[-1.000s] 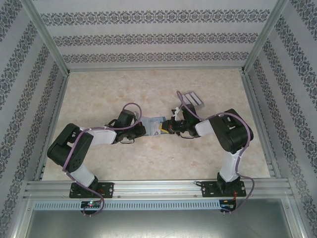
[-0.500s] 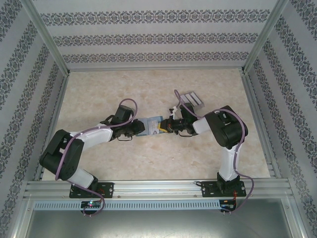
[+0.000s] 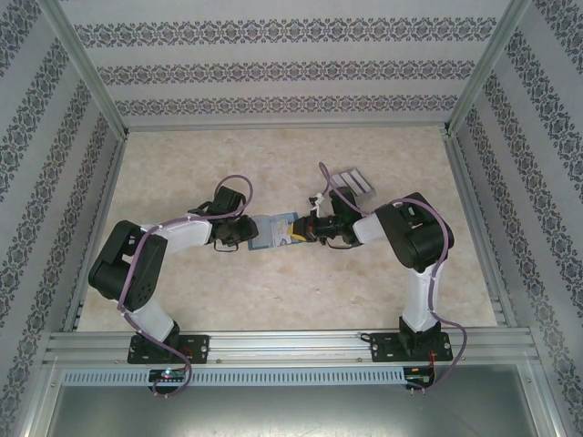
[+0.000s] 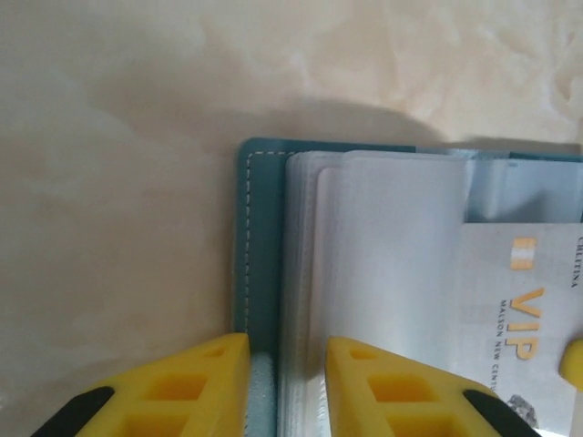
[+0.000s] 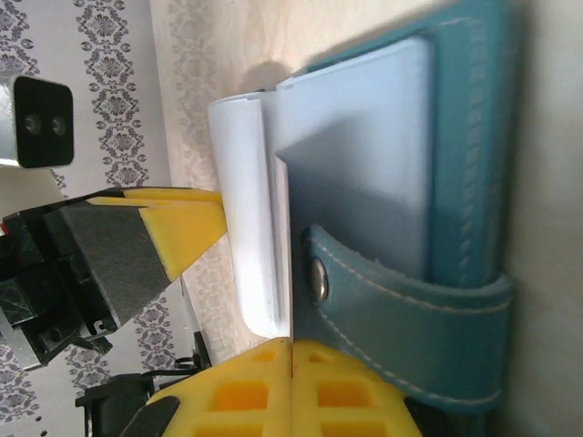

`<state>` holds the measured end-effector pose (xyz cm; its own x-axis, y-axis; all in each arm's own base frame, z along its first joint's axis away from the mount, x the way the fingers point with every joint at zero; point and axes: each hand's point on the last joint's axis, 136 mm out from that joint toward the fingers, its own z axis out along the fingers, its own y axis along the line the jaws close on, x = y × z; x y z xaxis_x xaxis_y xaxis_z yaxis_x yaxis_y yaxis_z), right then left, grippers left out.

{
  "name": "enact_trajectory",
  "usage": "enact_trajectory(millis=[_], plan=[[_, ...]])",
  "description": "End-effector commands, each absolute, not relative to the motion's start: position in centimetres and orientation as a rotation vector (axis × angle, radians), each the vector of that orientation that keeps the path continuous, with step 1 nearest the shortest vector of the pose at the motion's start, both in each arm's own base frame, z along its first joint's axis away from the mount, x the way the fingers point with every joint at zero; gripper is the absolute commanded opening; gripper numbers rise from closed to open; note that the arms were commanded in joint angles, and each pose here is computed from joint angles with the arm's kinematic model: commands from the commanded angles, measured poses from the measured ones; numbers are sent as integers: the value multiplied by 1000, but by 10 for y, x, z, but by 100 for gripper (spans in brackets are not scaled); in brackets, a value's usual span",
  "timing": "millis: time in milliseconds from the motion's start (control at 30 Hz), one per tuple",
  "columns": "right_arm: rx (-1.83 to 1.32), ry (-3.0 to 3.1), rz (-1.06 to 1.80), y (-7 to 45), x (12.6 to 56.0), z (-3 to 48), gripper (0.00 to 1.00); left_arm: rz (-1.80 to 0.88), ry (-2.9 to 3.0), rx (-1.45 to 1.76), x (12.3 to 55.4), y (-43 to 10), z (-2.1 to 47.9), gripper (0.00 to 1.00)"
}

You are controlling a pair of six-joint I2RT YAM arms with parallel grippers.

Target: Put the credit cards into the card holder

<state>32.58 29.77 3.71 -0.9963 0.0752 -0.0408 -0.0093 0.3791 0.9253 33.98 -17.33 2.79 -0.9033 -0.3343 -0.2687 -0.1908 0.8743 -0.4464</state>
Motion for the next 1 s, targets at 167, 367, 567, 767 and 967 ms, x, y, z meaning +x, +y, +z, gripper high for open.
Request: enact_trajectory(millis=[167,367,567,767,967], plan=[[-67,2528,1800,310,335,49,0,-406,2772,-357,331,-151,8,22],[-86,2544,1801,313,339,47,0,-367,2799,-354,329,-148,1,10],[-87,2569,1760,310,345,40,0,-330,2823,-342,328,-145,-4,6],[-106,2592,1713,307,345,40,0,-350,2827,-329,329,-148,-4,6],[-81,2591,1674,310,351,36,0,-371,2820,-306,330,-151,1,6]])
